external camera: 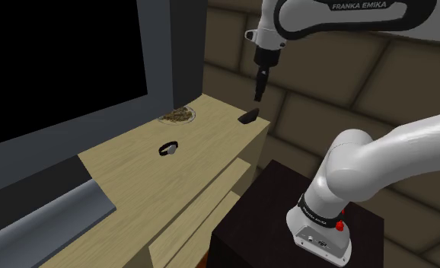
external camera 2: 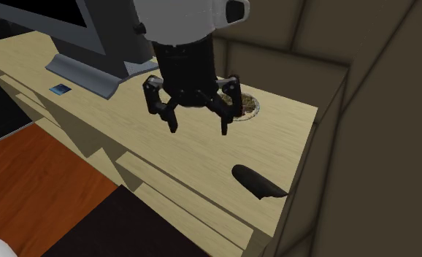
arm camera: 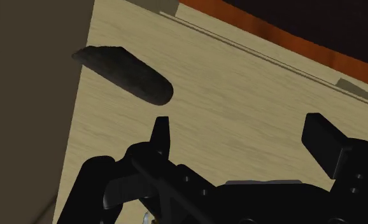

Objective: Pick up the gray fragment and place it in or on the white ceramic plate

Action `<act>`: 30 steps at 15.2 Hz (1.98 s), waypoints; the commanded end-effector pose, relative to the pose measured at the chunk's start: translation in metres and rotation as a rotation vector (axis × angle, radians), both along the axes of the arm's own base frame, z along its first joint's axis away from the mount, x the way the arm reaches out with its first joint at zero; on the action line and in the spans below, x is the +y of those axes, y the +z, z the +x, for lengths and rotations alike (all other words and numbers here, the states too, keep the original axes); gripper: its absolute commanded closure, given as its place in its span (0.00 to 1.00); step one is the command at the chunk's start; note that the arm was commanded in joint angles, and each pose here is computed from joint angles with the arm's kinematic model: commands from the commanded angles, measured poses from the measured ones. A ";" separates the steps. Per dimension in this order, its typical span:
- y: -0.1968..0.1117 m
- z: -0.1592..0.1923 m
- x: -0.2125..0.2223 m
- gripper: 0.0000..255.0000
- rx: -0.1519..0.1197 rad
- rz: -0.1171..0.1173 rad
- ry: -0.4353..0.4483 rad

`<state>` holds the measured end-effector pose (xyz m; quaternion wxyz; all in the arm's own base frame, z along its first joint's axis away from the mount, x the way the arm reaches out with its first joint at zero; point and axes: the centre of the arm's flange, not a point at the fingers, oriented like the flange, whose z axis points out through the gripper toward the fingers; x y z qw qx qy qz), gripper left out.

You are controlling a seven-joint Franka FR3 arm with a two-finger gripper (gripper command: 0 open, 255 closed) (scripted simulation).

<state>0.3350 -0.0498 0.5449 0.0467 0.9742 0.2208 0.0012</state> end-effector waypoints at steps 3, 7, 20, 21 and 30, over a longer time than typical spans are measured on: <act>-0.040 0.018 -0.028 0.00 0.051 -0.050 0.224; -0.079 0.038 -0.053 0.00 0.100 -0.098 0.438; -0.167 0.074 -0.094 0.00 0.174 -0.170 0.762; -0.175 0.074 -0.096 0.00 0.174 -0.170 0.762; -0.175 0.074 -0.096 1.00 0.174 -0.170 0.762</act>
